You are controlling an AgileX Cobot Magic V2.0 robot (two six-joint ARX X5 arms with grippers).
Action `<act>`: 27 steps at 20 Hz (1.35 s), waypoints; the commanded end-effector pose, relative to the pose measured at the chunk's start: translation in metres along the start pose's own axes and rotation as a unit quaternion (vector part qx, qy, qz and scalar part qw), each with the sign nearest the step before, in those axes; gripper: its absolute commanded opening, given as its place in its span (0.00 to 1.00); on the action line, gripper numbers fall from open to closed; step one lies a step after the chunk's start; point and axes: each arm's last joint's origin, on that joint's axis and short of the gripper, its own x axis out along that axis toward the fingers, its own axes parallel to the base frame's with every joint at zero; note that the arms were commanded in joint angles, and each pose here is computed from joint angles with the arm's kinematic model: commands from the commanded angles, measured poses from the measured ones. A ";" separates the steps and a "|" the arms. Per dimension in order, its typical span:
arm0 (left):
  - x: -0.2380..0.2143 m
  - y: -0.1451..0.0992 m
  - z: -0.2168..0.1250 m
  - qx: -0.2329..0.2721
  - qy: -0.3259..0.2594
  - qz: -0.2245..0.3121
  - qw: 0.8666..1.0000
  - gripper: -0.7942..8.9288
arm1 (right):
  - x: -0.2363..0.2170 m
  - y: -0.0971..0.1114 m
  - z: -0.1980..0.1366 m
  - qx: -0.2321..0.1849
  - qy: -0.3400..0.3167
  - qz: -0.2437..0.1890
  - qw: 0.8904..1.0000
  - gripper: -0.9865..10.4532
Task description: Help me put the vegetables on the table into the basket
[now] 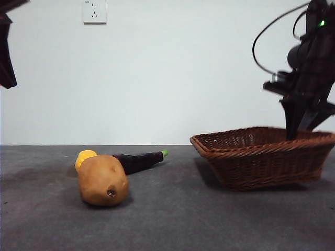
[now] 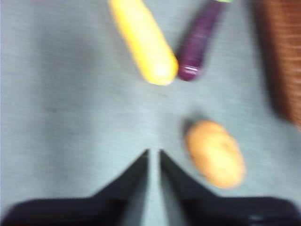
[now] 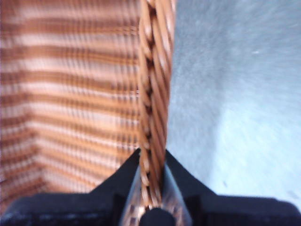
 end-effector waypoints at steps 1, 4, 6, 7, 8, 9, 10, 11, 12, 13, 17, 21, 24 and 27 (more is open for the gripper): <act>0.008 -0.005 0.020 0.015 0.014 0.028 0.999 0.32 | -0.028 0.009 -0.008 -0.014 -0.033 -0.002 0.999 0.08; 0.034 -0.013 0.051 0.014 0.056 0.038 0.998 0.44 | -0.068 0.022 -0.026 -0.035 -0.063 -0.005 0.997 0.08; 0.057 -0.013 0.072 0.004 0.100 0.046 0.994 0.57 | -0.095 0.032 -0.042 -0.047 -0.084 -0.006 0.995 0.08; 0.069 -0.013 0.082 0.001 0.120 0.050 0.991 0.61 | -0.110 0.037 -0.052 -0.053 -0.098 -0.007 0.994 0.08; 0.081 -0.014 0.091 -0.001 0.138 0.053 0.989 0.61 | -0.123 0.042 -0.061 -0.060 -0.111 -0.008 0.992 0.08; 0.092 -0.014 0.100 -0.001 0.148 0.055 0.988 0.61 | -0.136 0.046 -0.071 -0.067 -0.124 -0.009 0.990 0.08; 0.101 -0.014 0.107 -0.002 0.151 0.056 0.987 0.61 | -0.147 0.050 -0.081 -0.071 -0.137 -0.009 0.988 0.08; 0.110 -0.015 0.114 -0.003 0.150 0.056 0.987 0.61 | -0.157 0.054 -0.090 -0.075 -0.147 -0.010 0.986 0.08; 0.117 -0.016 0.120 -0.007 0.149 0.056 0.987 0.61 | -0.165 0.057 -0.099 -0.078 -0.155 -0.010 0.985 0.08; 0.124 -0.016 0.125 -0.017 0.146 0.057 0.988 0.61 | -0.172 0.059 -0.106 -0.082 -0.162 -0.011 0.983 0.08; 0.156 -0.015 0.131 -0.019 0.155 0.090 0.984 0.61 | -0.193 0.067 -0.130 -0.091 -0.188 -0.012 0.978 0.08; 0.181 -0.021 0.128 -0.015 0.153 0.095 0.984 0.60 | -0.203 0.070 -0.145 -0.095 -0.198 -0.013 0.976 0.08; 0.195 -0.033 0.122 0.005 0.156 0.108 0.982 0.60 | -0.203 0.071 -0.147 -0.094 -0.197 -0.013 0.976 0.08; 0.207 -0.041 0.114 0.025 0.169 0.129 0.977 0.60 | -0.203 0.070 -0.147 -0.094 -0.195 -0.012 0.976 0.08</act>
